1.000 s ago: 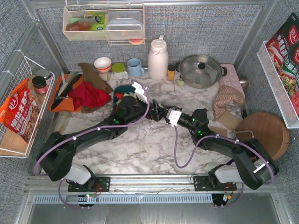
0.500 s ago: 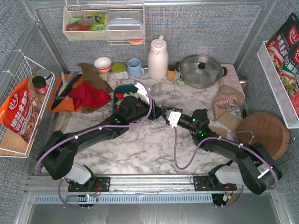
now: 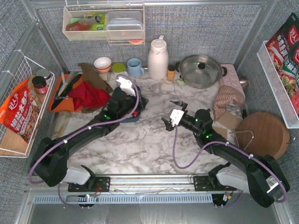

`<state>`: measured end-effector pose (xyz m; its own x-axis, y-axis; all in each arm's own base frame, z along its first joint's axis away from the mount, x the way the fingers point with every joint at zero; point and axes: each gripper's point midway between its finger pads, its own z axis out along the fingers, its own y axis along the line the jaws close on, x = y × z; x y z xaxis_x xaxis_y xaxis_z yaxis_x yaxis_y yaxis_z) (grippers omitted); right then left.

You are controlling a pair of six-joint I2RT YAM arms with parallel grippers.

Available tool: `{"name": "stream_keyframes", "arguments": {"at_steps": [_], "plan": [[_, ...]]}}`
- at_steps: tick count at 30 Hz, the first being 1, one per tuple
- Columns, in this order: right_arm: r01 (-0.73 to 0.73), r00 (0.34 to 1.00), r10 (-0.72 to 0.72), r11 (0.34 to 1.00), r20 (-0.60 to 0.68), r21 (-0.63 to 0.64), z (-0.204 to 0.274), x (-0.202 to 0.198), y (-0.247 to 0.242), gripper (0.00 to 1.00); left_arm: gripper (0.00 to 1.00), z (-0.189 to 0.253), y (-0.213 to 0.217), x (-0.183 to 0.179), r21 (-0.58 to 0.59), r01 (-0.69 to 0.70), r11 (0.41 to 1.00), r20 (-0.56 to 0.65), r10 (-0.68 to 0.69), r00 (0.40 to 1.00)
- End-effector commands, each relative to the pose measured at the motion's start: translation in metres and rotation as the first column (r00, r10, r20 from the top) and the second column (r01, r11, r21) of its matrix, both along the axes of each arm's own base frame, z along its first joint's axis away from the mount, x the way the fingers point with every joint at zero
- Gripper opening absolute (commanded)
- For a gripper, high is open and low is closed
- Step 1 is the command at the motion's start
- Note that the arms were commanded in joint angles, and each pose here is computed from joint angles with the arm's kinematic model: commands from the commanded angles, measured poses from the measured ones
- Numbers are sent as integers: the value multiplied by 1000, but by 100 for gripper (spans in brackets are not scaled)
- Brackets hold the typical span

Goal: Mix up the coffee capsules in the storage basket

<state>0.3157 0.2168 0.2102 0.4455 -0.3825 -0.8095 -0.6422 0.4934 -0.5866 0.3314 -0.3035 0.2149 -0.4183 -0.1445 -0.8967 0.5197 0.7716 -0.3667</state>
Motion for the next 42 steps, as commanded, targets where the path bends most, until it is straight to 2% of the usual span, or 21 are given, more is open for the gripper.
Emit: {"name": "stream_keyframes", "arguments": {"at_steps": [1,4,8,14,15,17,20,23,26,28,30,33,35,38,42], "plan": [[41,998,-42,999,-55,-10,-13,-4,-9,99,20,-53,72,29,178,-237,955,-131,261,956],[45,997,-45,999,-63,-3,-14,-8,-12,99,23,-88,99,35,278,-297,914,-187,354,916],[46,996,-47,999,-71,-13,-17,-11,-14,99,29,-126,115,35,386,-315,867,-248,427,870],[46,995,-48,999,-83,-25,-22,-13,-15,99,32,-150,133,32,466,-341,816,-266,497,826],[46,995,-48,999,-87,-27,-23,-13,-15,99,35,-150,132,31,466,-336,819,-272,494,826],[54,993,-56,998,-104,-27,-25,-10,-16,99,54,-146,128,31,449,-329,831,-283,481,830],[101,983,-100,995,-151,2,-26,-1,-17,99,68,-136,124,32,421,-329,845,-281,467,839],[205,956,-191,978,-222,42,-24,15,-25,99,84,-121,118,34,383,-325,865,-271,441,855],[348,900,-317,936,-300,56,-24,40,-40,99,95,-104,113,34,337,-322,885,-257,415,873],[444,853,-394,893,-343,78,-19,62,-50,99,99,-89,112,32,306,-323,896,-242,402,883],[575,770,-487,809,-412,117,-17,86,-66,99,99,-68,109,28,265,-317,911,-226,378,898],[801,545,-617,584,-568,135,-24,124,-104,99,99,-29,107,18,196,-287,938,-184,323,928],[857,447,-627,504,-638,105,-33,148,-117,99,99,-5,109,8,161,-276,947,-152,301,942],[915,350,-642,391,-682,101,-45,182,-132,99,99,23,120,-10,144,-265,954,-103,280,954],[959,272,-660,241,-701,145,-64,215,-145,99,99,35,134,-37,165,-226,960,-53,237,970]]}}
